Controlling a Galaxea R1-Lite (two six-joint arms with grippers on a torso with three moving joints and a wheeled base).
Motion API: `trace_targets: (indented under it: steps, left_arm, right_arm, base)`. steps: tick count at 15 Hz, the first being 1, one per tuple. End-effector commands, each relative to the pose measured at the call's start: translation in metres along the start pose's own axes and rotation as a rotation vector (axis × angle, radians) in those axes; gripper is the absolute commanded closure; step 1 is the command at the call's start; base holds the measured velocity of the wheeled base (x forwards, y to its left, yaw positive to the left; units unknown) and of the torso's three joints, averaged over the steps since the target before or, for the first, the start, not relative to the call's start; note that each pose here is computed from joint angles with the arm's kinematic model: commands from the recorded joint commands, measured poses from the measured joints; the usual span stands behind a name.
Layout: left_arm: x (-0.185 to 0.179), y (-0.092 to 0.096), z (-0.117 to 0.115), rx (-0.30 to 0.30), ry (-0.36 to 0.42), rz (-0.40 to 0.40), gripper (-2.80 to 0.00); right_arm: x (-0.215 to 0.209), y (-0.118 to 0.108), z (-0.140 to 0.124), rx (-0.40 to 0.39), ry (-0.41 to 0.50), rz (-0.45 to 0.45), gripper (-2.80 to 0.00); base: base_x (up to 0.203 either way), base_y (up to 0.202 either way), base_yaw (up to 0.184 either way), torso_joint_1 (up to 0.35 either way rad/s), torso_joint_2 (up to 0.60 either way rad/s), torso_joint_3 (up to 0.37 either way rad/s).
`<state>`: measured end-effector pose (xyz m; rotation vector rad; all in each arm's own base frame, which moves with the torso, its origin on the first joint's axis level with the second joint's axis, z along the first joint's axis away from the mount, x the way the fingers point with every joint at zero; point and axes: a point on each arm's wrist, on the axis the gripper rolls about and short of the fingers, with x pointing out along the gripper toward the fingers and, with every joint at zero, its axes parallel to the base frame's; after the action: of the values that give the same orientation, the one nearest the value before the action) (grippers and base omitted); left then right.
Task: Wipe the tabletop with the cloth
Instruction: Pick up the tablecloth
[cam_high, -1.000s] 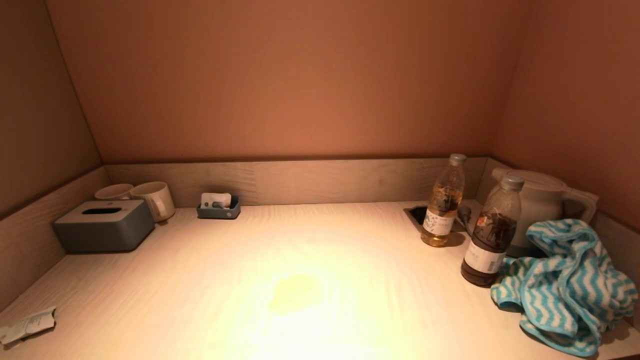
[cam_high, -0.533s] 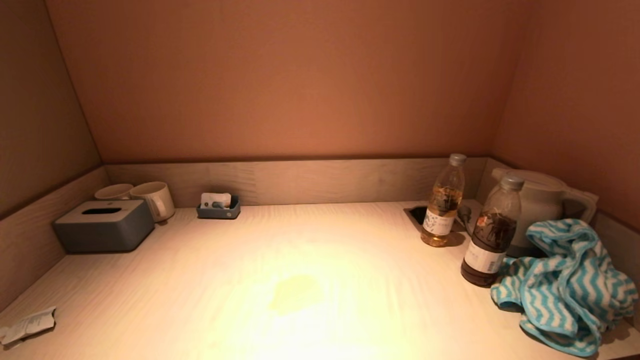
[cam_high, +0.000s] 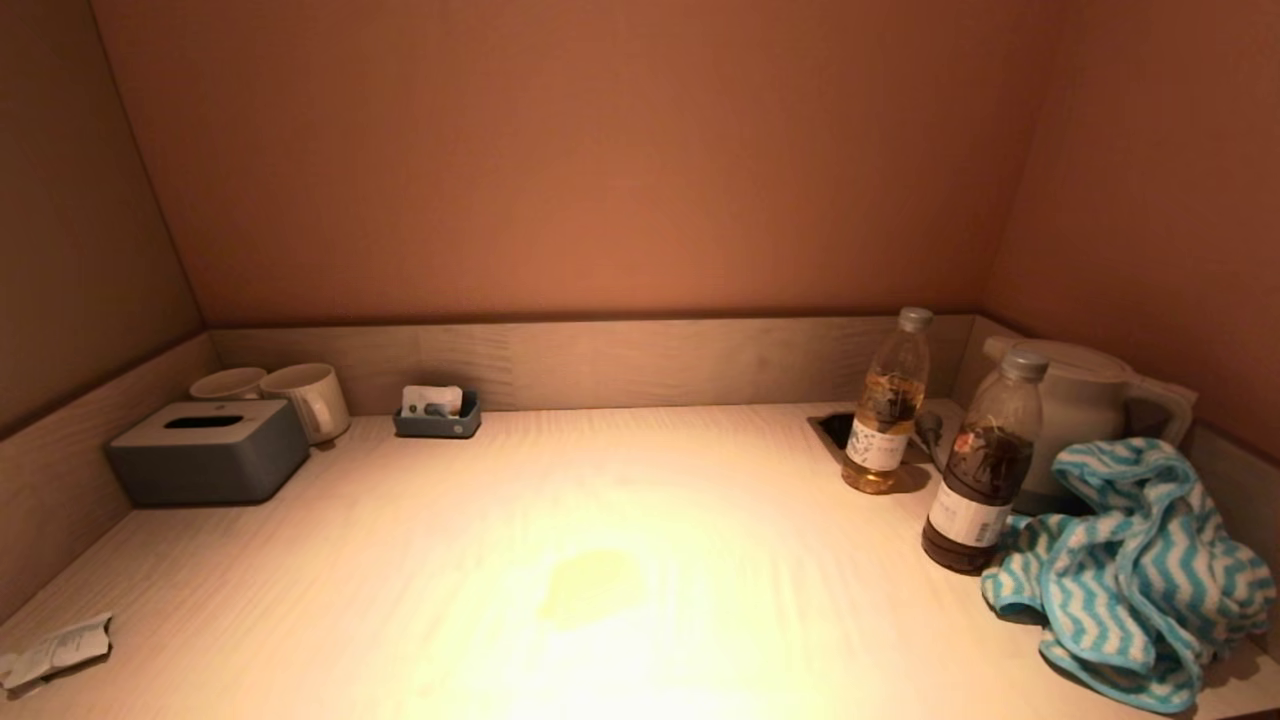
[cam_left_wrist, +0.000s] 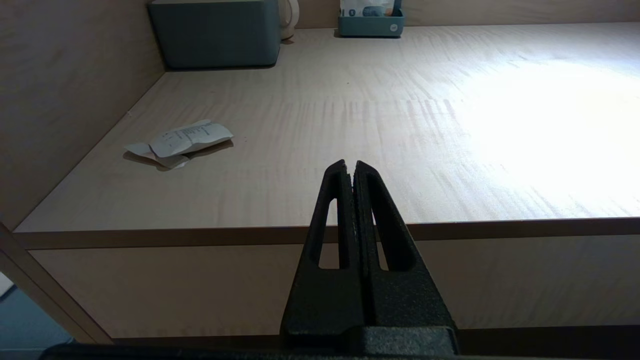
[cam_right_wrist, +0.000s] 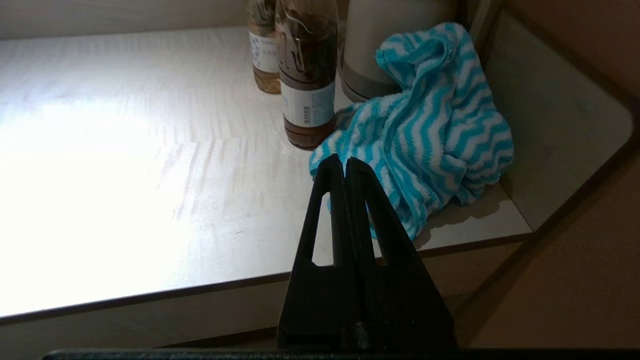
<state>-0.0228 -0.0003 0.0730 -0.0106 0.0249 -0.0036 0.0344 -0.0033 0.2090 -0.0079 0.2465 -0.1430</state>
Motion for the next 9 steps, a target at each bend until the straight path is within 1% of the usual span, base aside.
trace_targets:
  steps: [1,3,4,6,7,8,9]
  left_arm:
    - [0.000,0.000,0.000,-0.002,0.000,0.001,0.00]
    - [0.000,0.000,0.000,0.000,0.000,0.001,0.00]
    - [0.000,0.000,0.000,0.000,0.000,0.001,0.00]
    - [0.000,0.000,0.000,-0.002,0.000,0.001,0.00]
    - [0.000,0.000,0.000,-0.002,0.000,0.001,0.00]
    - [0.000,0.000,0.000,0.000,0.000,0.001,0.00]
    - [0.000,0.000,0.000,-0.001,0.000,0.001,0.00]
  right_arm:
    - [0.060,0.004,0.016,0.027,0.227,-0.070,0.00]
    - [0.103,-0.004,0.029,0.098,0.329,-0.153,0.00]
    - [0.116,-0.014,0.032,0.141,0.358,-0.189,0.00]
    - [0.139,-0.036,0.028,0.229,0.426,-0.230,0.00]
    - [0.145,-0.042,0.027,0.251,0.441,-0.236,0.00]
    - [0.152,-0.052,0.022,0.272,0.472,-0.270,0.00]
    - [0.154,-0.056,0.020,0.278,0.482,-0.274,0.00]
  base:
    - [0.000,0.000,0.000,0.000,0.00,0.000]
    - [0.000,0.000,0.000,0.000,0.00,0.000]
    - [0.000,0.000,0.000,0.000,0.00,0.000]
    - [0.000,0.000,0.000,0.000,0.00,0.000]
    - [0.000,0.000,0.000,0.000,0.00,0.000]
    - [0.000,0.000,0.000,0.000,0.00,0.000]
    - [0.000,0.000,0.000,0.000,0.00,0.000]
